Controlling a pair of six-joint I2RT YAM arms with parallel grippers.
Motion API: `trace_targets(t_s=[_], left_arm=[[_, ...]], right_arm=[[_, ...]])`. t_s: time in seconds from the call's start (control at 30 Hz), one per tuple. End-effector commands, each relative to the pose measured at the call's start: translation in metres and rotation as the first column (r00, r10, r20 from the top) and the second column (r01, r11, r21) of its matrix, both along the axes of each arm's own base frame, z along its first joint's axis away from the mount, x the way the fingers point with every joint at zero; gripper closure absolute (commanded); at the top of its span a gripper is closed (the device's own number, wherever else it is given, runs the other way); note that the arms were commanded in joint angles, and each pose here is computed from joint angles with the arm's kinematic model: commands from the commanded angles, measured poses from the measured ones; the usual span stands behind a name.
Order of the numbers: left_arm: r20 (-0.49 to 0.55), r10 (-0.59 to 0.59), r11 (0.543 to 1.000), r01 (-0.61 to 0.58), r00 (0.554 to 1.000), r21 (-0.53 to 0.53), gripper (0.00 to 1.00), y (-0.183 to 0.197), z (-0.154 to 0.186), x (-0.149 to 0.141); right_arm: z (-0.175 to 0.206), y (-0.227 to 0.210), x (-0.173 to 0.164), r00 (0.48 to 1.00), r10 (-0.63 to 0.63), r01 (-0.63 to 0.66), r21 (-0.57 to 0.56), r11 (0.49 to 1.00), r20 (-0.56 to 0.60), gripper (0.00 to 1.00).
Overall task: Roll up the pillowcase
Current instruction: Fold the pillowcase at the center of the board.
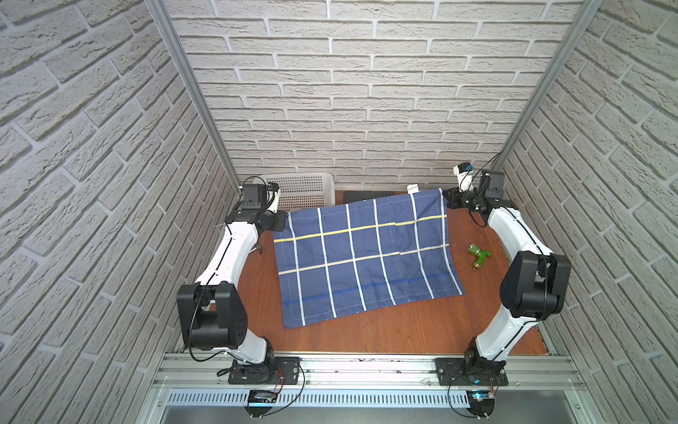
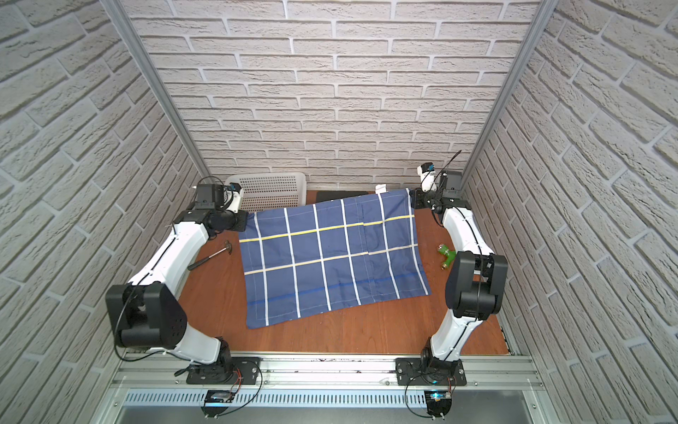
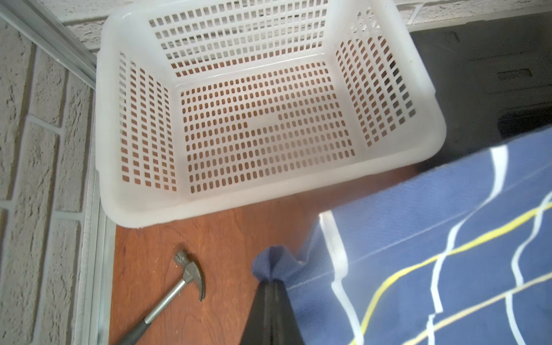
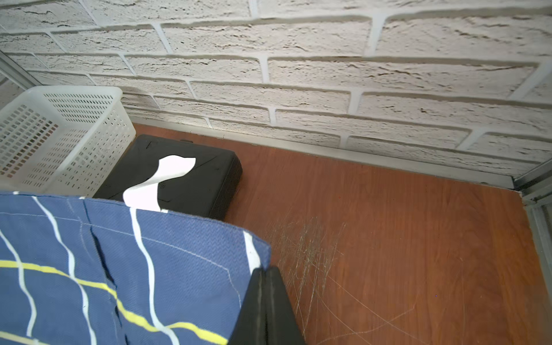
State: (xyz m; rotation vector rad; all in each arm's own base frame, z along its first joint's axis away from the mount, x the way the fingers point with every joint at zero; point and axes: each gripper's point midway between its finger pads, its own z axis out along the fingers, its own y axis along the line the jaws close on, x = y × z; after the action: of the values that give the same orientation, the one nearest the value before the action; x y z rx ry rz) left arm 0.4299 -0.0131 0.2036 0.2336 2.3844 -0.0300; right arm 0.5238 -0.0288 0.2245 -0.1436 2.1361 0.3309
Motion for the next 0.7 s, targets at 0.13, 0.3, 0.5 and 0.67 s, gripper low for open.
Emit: trace_targets(t_s=[0.13,0.3,0.5,0.67], left_arm=[[0.119,-0.065,0.998,0.062,0.991,0.026,1.0,-0.001,0.034,0.022],[0.09,-0.094,0.995,0.091,0.991,0.044,1.0,-0.002,0.028,0.0],[0.06,-0.153,0.986,0.148,0.986,0.078,1.0,-0.005,0.012,-0.033],[0.018,-0.176,0.981,0.174,0.984,0.086,1.0,-0.006,-0.005,-0.061]], right_arm=[[0.026,0.005,0.011,0.997,0.021,-0.024,0.031,0.999,0.079,0.98],[0.016,-0.006,-0.017,1.0,-0.006,0.005,0.038,0.999,0.025,0.98],[-0.006,-0.013,-0.057,0.999,-0.039,0.041,0.053,0.998,-0.034,0.98],[-0.022,-0.018,-0.089,0.994,-0.085,0.089,0.052,0.995,-0.073,0.98]])
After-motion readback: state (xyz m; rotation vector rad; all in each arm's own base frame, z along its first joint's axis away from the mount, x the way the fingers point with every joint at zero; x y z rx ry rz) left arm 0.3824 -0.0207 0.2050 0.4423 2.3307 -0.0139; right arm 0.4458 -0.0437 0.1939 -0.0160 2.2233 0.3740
